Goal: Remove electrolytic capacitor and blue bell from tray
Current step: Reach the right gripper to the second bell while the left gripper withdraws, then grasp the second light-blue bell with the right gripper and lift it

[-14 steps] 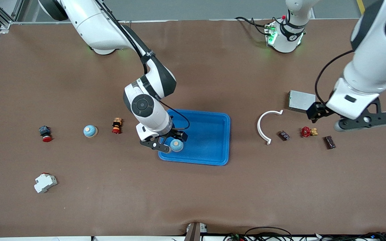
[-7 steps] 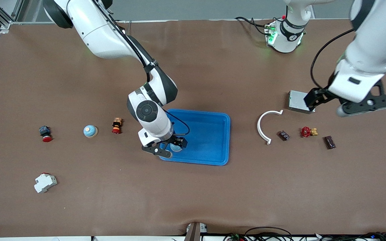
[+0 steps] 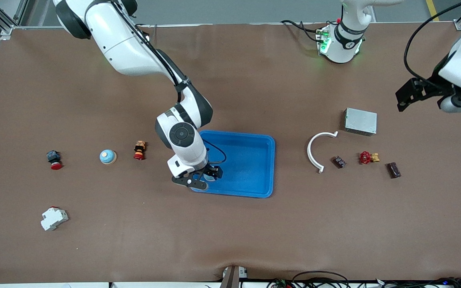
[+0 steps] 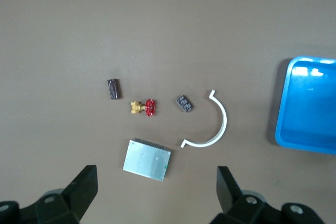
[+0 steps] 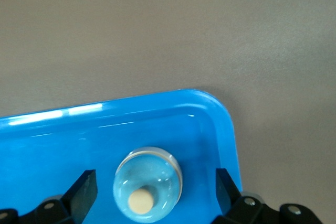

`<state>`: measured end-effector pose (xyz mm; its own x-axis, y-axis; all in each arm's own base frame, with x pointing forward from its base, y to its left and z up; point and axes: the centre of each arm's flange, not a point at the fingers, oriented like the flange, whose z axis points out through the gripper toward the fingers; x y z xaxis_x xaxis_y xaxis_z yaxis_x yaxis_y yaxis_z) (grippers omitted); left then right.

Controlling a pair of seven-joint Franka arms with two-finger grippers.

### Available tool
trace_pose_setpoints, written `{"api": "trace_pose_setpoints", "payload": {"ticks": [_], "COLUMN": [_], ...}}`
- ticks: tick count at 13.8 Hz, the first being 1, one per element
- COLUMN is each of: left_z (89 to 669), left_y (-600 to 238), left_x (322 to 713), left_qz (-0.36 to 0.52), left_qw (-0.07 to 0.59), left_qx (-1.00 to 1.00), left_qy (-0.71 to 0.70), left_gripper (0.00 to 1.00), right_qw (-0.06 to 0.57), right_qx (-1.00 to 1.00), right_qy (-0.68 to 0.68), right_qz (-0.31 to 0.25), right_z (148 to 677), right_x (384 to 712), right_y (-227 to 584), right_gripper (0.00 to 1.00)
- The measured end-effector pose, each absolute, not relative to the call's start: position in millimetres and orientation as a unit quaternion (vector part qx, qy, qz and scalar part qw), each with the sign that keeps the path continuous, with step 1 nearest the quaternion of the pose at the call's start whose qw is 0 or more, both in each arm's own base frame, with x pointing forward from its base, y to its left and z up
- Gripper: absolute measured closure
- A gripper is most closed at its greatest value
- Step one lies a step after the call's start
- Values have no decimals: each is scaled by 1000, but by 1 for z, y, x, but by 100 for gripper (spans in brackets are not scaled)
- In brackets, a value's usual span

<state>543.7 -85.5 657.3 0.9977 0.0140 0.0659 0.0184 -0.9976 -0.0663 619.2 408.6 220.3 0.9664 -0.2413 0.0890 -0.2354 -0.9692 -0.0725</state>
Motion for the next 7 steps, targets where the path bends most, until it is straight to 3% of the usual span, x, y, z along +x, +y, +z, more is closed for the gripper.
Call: {"api": "trace_pose_setpoints", "payload": {"ticks": [7], "left_z": [654], "left_y": [-78], "left_x": [505], "left_qz": [-21], "left_qw": [39], "left_qx": [-999], "left_qy": [-1], "left_gripper": [0], "right_qw": [33], "right_qx": [-993], "right_qy": [101], "right_qz": [-54], "right_z": [203], "right_x": [607], "right_y": [428], "right_gripper": [0]}}
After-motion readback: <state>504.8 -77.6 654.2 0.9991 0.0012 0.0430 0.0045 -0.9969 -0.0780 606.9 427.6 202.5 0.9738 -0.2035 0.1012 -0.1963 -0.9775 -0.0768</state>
